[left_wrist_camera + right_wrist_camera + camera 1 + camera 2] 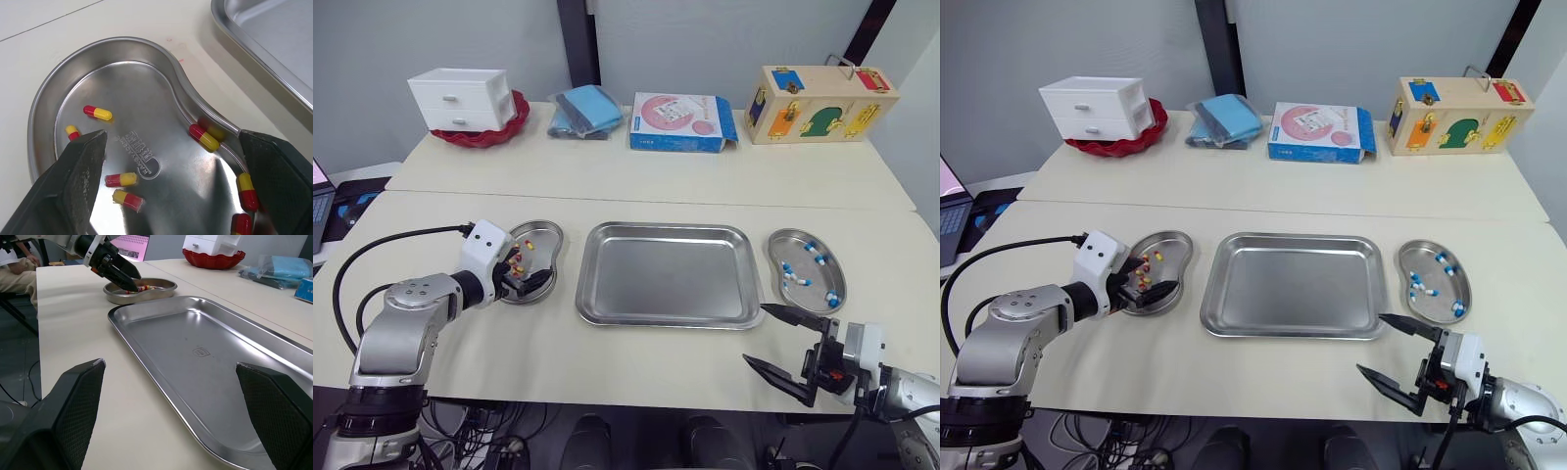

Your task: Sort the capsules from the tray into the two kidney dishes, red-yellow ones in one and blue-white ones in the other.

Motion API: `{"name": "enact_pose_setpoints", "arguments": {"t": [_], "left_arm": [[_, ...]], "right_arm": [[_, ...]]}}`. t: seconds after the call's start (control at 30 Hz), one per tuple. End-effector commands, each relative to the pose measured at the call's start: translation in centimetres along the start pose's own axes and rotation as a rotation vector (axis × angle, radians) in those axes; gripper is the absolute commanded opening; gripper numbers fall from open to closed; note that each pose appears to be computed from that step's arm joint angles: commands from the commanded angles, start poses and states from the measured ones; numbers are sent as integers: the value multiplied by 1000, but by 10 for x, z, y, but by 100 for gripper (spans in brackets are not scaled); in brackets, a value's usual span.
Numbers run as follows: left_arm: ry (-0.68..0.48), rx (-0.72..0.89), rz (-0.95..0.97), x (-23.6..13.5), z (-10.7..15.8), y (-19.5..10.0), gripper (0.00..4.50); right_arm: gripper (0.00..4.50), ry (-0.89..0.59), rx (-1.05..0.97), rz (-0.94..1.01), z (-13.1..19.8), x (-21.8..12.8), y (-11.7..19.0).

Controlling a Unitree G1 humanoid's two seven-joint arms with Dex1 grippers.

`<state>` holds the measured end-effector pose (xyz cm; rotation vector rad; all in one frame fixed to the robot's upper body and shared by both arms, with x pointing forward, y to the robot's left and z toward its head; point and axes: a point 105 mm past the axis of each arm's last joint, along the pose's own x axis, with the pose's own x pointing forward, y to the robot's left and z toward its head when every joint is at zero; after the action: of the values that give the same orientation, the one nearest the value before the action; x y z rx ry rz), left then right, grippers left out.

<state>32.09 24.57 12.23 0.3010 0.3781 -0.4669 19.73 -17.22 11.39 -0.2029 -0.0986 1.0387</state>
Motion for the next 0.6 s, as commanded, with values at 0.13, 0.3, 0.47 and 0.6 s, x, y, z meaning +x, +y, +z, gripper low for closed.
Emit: {"name": "enact_pose_setpoints", "arguments": {"t": [0.13, 0.3, 0.47, 0.6], "left_arm": [[-45, 39, -1, -2, 13, 2, 442], [-173, -16, -71, -12, 28, -5, 442], [-249, -79, -88, -29, 34, 0, 442], [-259, -94, -79, -43, 32, 5, 442]], "right_arm": [[450, -31, -31, 3, 10, 2, 3], [450, -26, -20, -7, 11, 1, 2], [450, -14, -5, -65, 19, -4, -7], [450, 51, 19, -100, 19, -11, -11]]}}
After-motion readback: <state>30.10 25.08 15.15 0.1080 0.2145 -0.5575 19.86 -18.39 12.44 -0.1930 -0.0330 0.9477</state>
